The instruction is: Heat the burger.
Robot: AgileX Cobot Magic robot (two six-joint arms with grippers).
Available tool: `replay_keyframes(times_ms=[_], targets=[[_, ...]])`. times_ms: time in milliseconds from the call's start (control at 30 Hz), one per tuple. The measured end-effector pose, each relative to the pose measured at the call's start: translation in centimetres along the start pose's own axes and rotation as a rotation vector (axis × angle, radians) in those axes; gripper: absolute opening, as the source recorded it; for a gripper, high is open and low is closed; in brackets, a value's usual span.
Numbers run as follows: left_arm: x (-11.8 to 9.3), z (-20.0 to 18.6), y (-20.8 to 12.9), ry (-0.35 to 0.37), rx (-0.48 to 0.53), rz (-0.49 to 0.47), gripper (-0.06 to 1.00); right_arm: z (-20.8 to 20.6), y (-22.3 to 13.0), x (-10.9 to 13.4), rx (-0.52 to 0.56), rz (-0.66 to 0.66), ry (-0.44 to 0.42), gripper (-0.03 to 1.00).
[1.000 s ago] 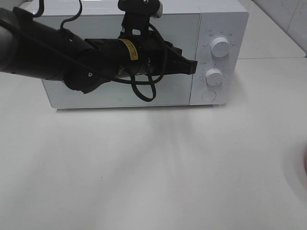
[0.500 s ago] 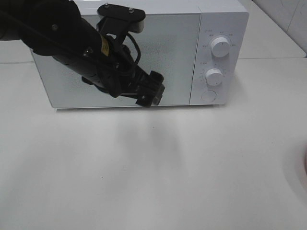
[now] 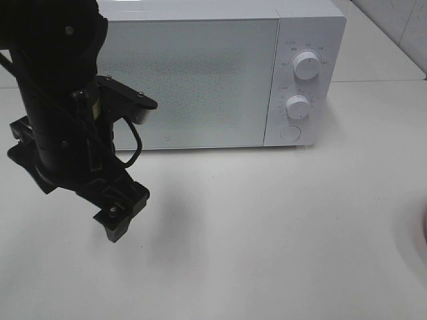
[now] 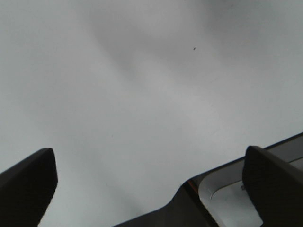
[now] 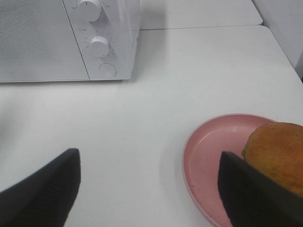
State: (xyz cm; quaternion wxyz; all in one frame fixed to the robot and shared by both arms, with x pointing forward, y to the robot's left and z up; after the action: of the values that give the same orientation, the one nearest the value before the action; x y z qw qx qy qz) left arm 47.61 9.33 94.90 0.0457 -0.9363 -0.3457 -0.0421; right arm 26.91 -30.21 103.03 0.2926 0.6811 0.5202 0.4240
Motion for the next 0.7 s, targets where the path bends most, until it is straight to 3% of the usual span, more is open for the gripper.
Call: replay_keyframes(times_ms=[133, 300, 367, 400, 467, 567, 700], targets=[[0.1, -0.4, -0.6, -0.017, 0.023, -0.017, 0.99, 0.0, 0.0, 0.0, 0.0, 0.0, 0.0, 0.73], [2.2, -2.2, -1.7, -0.085, -0.039, -0.109, 0.99, 0.0, 0.0, 0.0, 0.0, 0.0, 0.0, 0.73], [4.5, -3.5, -2.8, -0.115, -0.092, -0.18, 0.99, 0.0, 0.0, 0.0, 0.0, 0.0, 0.0, 0.73], [4.5, -3.5, -2.8, -0.115, -0.092, -0.18, 0.99, 0.0, 0.0, 0.0, 0.0, 0.0, 0.0, 0.73], [7.8, -5.4, -4.9, -0.122, -0.172, -0.287, 0.99, 0.0, 0.0, 0.0, 0.0, 0.0, 0.0, 0.73], [8.6, -5.9, -5.6, -0.118, -0.192, -0.315, 0.99, 0.0, 0.0, 0.0, 0.0, 0.0, 0.0, 0.73], [11.8, -8.1, -9.0, -0.071, -0.279, -0.431, 0.99, 0.0, 0.0, 0.0, 0.0, 0.0, 0.0, 0.73]])
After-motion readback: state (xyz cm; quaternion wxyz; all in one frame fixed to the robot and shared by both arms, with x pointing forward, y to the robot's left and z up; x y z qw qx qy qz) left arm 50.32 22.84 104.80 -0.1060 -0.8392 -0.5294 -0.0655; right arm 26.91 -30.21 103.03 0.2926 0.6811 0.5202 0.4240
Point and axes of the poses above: a point on each arm's last joint axis where the gripper is mounted, z pointing out along that axis toward the gripper, x along the wrist's bending axis when the last joint is at zero, y = z × x, the point moved 4 cm from there along z, pointing out along that axis toward the gripper, and after that the axes turned 14 degrees about z, right-handed, at the moved point
